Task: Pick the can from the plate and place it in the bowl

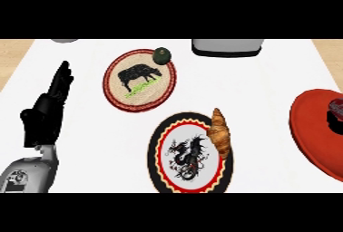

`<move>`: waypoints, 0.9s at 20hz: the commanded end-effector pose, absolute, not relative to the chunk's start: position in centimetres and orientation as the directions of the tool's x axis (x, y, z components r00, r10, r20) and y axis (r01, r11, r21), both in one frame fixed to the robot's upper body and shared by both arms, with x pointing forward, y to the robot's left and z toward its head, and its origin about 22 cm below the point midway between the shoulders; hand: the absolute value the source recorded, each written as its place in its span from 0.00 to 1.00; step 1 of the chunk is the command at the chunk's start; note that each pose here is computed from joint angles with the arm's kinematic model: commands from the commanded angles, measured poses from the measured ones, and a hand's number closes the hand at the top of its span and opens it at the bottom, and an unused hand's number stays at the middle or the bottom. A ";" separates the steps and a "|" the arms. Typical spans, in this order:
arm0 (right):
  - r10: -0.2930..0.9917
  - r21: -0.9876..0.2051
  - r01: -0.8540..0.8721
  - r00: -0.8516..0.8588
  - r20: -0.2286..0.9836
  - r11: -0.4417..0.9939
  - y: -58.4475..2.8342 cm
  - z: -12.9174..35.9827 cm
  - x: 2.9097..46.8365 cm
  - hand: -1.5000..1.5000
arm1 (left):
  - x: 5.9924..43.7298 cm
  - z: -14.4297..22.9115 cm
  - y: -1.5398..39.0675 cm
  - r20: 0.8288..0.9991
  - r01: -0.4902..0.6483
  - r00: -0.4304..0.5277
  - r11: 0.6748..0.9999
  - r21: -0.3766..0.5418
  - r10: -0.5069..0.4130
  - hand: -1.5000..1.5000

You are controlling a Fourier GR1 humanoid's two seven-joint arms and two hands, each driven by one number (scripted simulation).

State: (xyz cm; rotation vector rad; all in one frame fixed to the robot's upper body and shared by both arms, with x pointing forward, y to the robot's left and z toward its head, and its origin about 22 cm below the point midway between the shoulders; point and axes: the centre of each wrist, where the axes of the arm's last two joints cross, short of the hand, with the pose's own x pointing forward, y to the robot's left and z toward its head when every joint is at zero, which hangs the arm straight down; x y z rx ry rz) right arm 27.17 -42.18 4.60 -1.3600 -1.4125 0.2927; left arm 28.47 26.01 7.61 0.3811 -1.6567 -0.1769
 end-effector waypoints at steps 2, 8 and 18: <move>0.725 -0.728 0.552 0.290 0.625 0.406 -45.2 2.9 29.5 1.00 | 28.2 8.6 24.6 0.936 -0.133 -0.089 0.935 0.329 -0.341 0.50; 0.645 -0.653 0.470 0.207 0.735 0.593 -45.7 1.3 31.1 0.00 | 29.3 9.1 25.4 0.935 -0.122 -0.082 0.935 0.334 -0.345 0.50; 0.558 -0.469 0.575 0.027 0.829 0.670 -50.2 2.7 29.5 0.00 | 28.8 7.9 26.2 0.928 -0.143 -0.076 0.925 0.351 -0.364 0.50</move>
